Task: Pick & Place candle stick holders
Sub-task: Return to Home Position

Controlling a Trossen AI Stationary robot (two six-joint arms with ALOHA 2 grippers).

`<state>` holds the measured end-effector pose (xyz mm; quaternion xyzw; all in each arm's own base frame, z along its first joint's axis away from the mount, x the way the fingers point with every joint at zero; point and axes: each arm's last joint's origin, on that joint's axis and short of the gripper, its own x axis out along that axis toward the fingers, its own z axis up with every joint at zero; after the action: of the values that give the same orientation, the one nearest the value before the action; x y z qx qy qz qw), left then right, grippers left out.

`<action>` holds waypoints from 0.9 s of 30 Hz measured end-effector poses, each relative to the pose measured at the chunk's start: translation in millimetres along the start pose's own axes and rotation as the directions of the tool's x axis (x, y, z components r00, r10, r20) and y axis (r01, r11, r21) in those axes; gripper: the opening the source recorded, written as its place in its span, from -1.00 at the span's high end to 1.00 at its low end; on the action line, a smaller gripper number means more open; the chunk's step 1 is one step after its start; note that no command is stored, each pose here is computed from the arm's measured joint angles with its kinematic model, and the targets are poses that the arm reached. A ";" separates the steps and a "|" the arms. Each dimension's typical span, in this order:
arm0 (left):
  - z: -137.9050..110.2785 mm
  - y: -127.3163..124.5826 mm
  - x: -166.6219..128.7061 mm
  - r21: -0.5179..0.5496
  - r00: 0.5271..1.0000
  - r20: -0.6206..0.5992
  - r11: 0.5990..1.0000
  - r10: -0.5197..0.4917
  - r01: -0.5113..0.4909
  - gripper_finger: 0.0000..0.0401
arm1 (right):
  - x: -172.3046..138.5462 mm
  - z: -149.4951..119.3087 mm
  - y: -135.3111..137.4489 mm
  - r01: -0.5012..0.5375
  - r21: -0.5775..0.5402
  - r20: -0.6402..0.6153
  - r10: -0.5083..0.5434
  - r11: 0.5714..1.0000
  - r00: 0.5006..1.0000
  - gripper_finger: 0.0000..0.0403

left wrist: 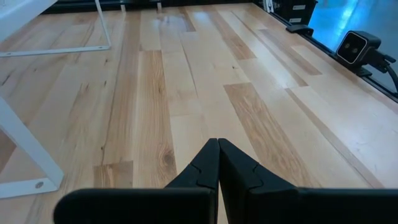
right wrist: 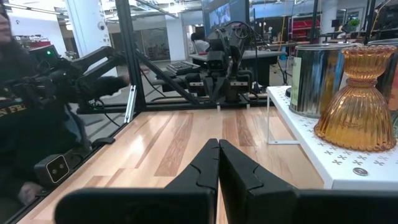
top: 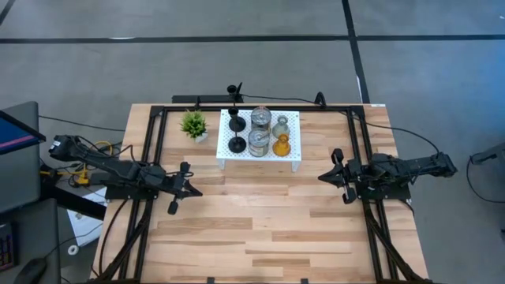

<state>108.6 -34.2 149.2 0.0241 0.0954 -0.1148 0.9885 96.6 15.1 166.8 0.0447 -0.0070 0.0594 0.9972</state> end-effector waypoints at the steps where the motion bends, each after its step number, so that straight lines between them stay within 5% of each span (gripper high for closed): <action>1: 0.0 0.0 0.0 0.000 1.000 0.000 1.000 0.000 0.000 0.98 | 0.0 0.0 0.0 0.000 0.000 0.000 0.000 1.000 1.000 1.00; 27: 1.1 0.0 0.0 -0.001 1.000 0.011 1.000 0.000 0.000 0.98 | 0.0 0.0 0.0 0.000 0.000 0.000 0.000 1.000 1.000 1.00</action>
<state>108.7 -34.3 150.2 0.0229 0.0900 -0.1149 0.9890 96.6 15.1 166.7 0.0447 -0.0069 0.0594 0.9972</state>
